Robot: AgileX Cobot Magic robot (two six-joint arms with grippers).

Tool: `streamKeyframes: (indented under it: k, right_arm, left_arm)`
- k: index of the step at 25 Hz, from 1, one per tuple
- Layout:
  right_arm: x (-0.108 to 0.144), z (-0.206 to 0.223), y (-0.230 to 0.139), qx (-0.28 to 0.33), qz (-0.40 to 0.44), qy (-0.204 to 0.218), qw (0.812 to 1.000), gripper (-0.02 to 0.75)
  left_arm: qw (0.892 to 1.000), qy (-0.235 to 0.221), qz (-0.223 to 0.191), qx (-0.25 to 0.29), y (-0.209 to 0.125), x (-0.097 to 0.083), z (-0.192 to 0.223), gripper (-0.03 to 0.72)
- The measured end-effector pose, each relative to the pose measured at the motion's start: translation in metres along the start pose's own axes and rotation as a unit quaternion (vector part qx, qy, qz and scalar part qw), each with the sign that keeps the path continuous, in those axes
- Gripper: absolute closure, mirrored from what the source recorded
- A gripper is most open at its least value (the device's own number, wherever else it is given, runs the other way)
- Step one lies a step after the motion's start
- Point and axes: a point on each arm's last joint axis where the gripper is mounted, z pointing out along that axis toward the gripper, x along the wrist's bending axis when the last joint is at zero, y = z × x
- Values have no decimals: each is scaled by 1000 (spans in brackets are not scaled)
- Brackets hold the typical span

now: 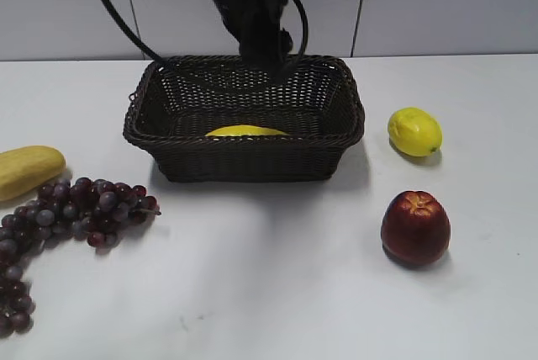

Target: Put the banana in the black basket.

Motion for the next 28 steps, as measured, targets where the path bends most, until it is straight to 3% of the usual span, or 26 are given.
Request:
streamKeyframes:
  k: [3,6,9,12,18,22,28]
  right_arm:
    - [0,0,0,0,0,0,1000,437]
    - [0,0,0,0,0,0,1000,437]
    - [0,0,0,0,0,0,1000,437]
    - [0,0,0,0,0,0,1000,437]
    - [0,0,0,0,0,0,1000,437]
    - [0,0,0,0,0,0,1000,437]
    - [0,0,0,0,0,0,1000,437]
  left_arm:
    - [998,-5,-62,15,-20,26,-16,124]
    - [985,-13,-163,51,-52,55,-23,127]
    - [957,-17,-270,107,-90,80,-29,126]
    - [924,-3,-361,126,-120,103,-36,127]
    - [880,-3,-461,109,-160,133,-50,127]
    - [858,9,-498,123,-196,138,-70,127]
    - [828,34,-535,168,-250,109,-123,127]
